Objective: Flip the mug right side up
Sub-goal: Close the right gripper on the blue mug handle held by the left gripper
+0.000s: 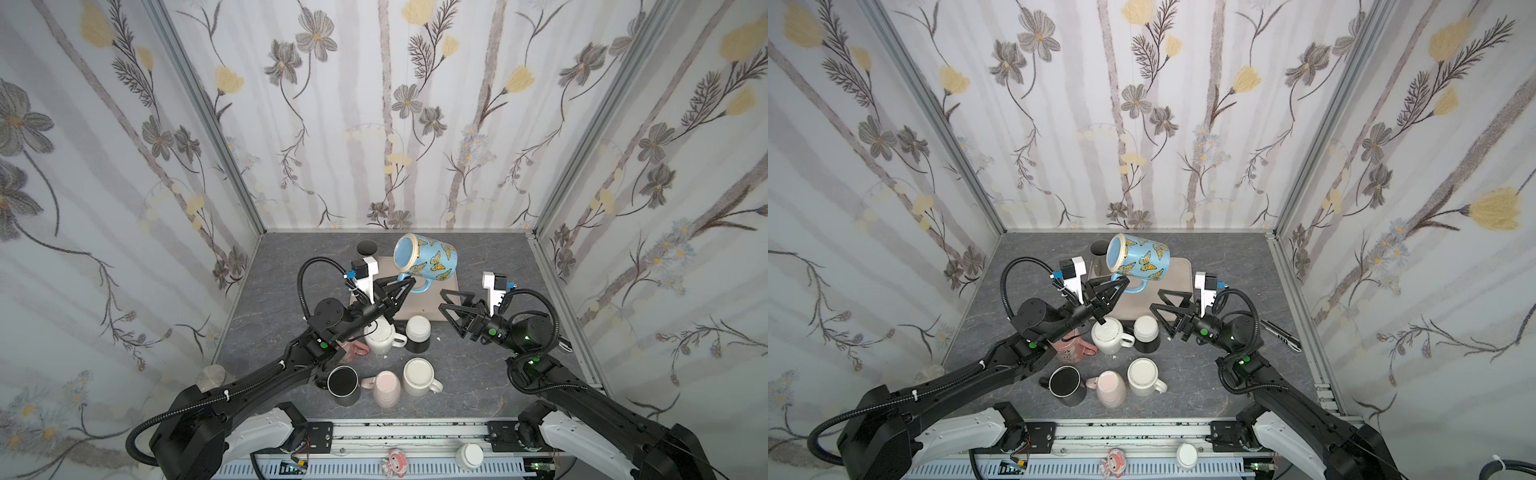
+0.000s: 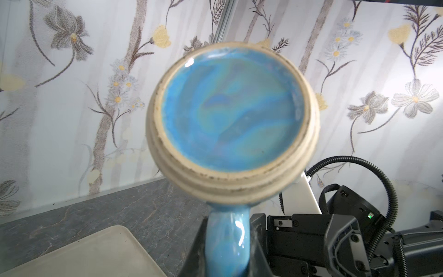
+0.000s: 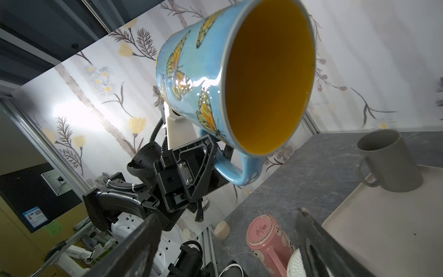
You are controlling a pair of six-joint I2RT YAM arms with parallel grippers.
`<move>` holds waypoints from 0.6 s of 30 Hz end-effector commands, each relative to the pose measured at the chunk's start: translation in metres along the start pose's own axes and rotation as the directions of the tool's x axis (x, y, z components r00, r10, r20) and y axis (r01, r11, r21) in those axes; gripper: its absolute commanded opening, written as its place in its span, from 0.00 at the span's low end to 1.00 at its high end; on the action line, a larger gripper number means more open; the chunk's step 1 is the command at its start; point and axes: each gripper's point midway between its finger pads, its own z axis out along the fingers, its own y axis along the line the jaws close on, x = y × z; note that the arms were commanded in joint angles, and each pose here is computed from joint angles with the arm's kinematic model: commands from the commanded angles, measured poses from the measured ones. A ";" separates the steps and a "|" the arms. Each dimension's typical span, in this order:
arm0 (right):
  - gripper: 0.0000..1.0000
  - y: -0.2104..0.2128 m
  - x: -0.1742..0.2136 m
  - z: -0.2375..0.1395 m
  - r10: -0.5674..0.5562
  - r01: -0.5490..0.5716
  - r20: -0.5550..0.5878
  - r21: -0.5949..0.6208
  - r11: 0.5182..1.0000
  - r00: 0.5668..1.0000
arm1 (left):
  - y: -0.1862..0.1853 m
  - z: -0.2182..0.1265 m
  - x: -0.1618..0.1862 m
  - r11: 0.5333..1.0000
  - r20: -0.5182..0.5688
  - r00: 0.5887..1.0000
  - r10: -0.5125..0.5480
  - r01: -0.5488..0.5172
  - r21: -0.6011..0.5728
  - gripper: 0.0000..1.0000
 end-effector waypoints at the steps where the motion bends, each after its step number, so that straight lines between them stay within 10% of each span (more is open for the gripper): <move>1: 0.81 0.026 -0.017 0.007 -0.057 0.065 0.070 -0.119 0.991 0.996 | -0.034 -0.009 -0.051 0.990 0.199 0.980 -0.003 -0.025 0.140 0.00; 18: 0.60 0.063 -0.052 0.036 0.026 0.062 0.209 -0.402 0.914 0.978 | -0.045 -0.016 -0.080 0.978 0.321 0.943 -0.086 0.018 0.207 0.00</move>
